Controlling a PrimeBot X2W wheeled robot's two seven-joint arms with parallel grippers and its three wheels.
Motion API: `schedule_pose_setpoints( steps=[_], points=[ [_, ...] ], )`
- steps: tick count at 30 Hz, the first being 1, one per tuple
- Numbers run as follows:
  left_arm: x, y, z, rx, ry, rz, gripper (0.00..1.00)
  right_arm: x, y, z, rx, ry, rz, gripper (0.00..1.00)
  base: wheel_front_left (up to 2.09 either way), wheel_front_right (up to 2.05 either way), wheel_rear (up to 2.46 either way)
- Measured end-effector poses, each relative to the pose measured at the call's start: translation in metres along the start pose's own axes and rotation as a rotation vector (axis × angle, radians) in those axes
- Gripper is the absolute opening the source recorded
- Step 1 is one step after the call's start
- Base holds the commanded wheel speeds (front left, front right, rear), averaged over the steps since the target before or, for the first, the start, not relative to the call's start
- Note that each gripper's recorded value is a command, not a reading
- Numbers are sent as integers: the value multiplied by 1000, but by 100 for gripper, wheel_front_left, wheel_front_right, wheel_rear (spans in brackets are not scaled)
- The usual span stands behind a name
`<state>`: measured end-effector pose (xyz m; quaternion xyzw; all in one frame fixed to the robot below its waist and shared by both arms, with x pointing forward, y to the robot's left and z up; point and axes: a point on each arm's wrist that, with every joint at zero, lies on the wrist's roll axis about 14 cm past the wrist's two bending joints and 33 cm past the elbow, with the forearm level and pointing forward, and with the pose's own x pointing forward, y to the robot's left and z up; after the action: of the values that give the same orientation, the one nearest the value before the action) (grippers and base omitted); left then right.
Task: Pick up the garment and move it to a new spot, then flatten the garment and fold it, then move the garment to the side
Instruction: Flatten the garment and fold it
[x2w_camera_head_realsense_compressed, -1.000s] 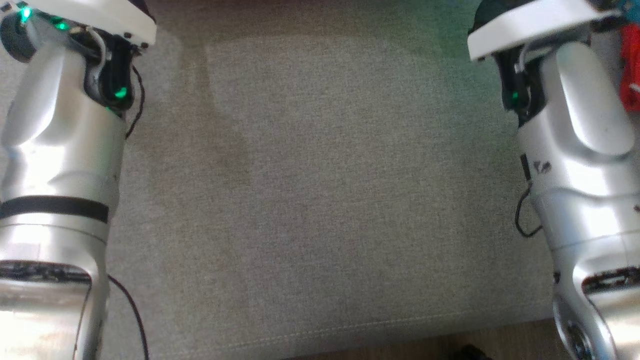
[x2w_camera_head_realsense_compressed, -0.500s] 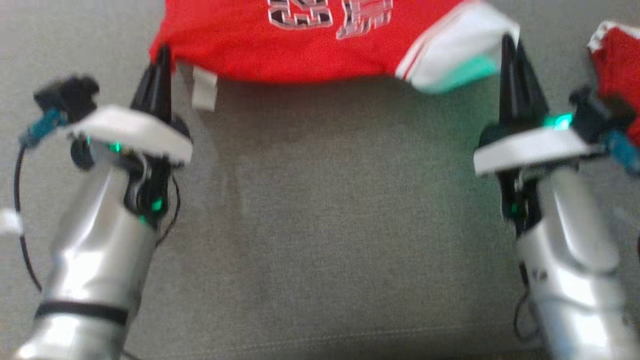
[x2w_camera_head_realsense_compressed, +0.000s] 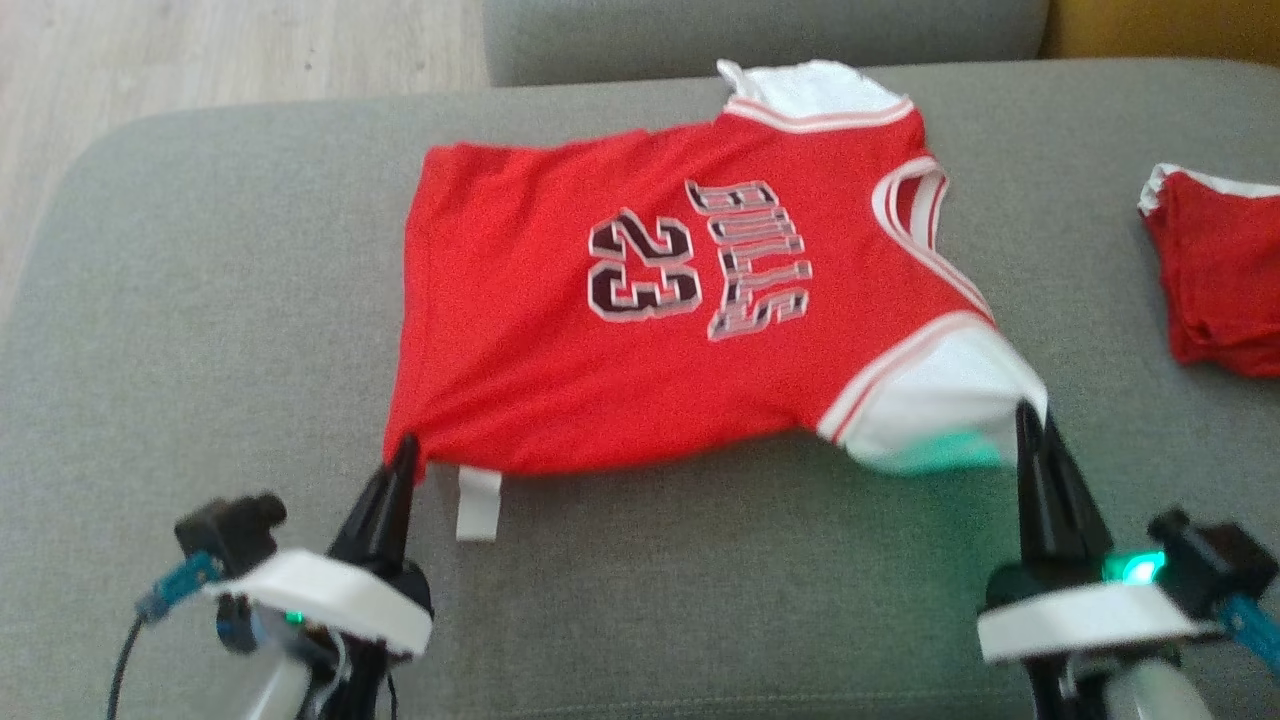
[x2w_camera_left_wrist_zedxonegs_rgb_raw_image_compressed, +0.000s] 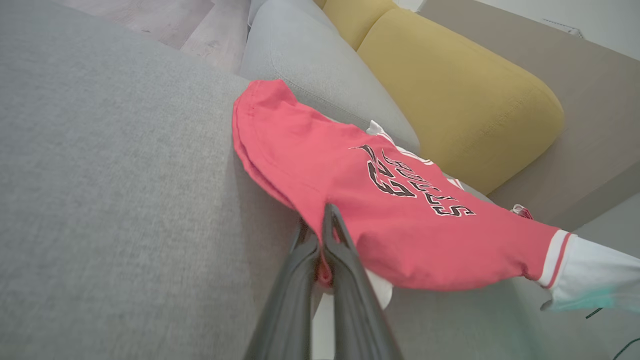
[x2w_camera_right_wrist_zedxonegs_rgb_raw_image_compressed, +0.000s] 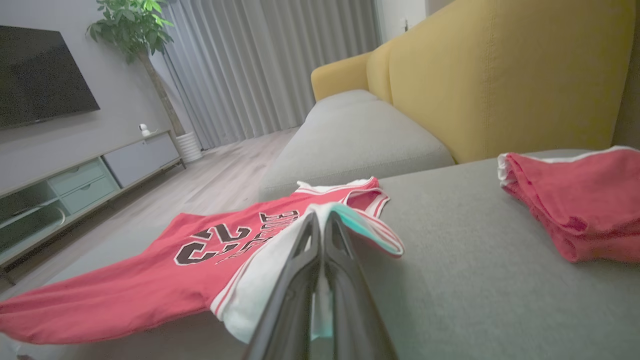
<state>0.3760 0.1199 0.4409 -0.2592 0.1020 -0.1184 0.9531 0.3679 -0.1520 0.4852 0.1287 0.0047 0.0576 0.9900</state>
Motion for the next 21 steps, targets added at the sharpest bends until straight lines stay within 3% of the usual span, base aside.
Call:
schedule_pose_setpoints(
  steps=[11, 21],
  points=[
    [-41, -6, -23, -70, 49, 33, 0, -59, -6, -16, 29, 134, -50, 0, 0, 0, 0],
    [-44, 2, -43, -191, 99, 106, 0, -57, -9, -52, 56, 239, -63, 0, 0, 0, 0]
  ],
)
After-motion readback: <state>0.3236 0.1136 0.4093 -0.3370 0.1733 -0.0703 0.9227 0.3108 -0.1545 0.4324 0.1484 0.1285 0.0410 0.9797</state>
